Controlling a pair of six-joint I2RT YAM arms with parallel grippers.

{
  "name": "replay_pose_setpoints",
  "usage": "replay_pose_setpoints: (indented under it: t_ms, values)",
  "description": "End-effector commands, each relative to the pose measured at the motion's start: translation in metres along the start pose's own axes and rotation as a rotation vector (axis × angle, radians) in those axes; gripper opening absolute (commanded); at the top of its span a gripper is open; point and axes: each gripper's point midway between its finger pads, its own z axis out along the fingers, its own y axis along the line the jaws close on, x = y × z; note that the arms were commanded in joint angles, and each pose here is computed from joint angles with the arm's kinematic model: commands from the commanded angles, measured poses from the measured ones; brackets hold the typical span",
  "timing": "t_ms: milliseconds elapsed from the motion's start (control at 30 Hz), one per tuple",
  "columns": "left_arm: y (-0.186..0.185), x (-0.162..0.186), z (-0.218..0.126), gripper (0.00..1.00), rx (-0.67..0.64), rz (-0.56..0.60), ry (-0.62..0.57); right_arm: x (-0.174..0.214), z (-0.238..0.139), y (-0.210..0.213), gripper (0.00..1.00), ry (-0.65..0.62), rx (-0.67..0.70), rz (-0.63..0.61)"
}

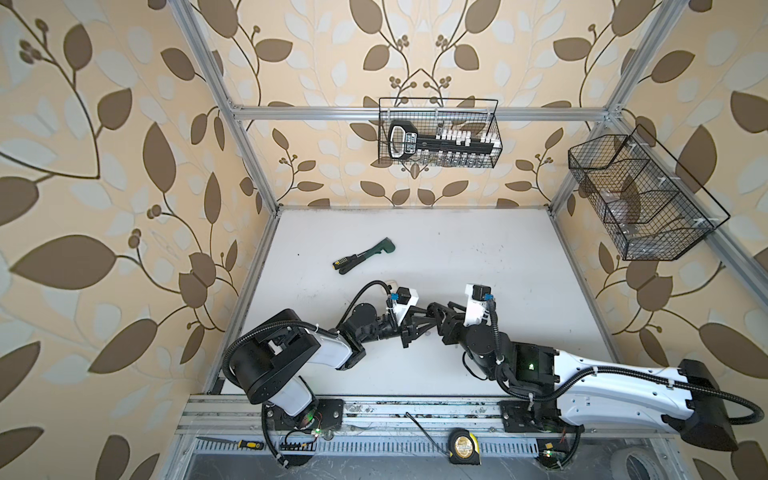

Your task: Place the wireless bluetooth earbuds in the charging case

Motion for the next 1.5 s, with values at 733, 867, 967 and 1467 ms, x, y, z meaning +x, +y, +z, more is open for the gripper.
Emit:
replay_pose_setpoints:
  t_ms: [733,867,967,1467]
  values:
    - [-0.035,-0.02,-0.004,0.0,0.143,0.315,-0.074,-0.002,-0.009,0.029,0.51,0.204,-0.251,-0.407]
    - [-0.037,-0.021,-0.003,0.0,0.153,0.312,-0.075,0.003,-0.01,0.027,0.51,0.206,-0.251,-0.422]
    - [-0.037,-0.021,-0.004,0.0,0.148,0.312,-0.077,0.005,-0.009,0.022,0.49,0.205,-0.233,-0.424]
    - [-0.042,-0.025,-0.007,0.0,0.161,0.323,-0.086,0.009,-0.004,0.005,0.42,0.223,-0.157,-0.423]
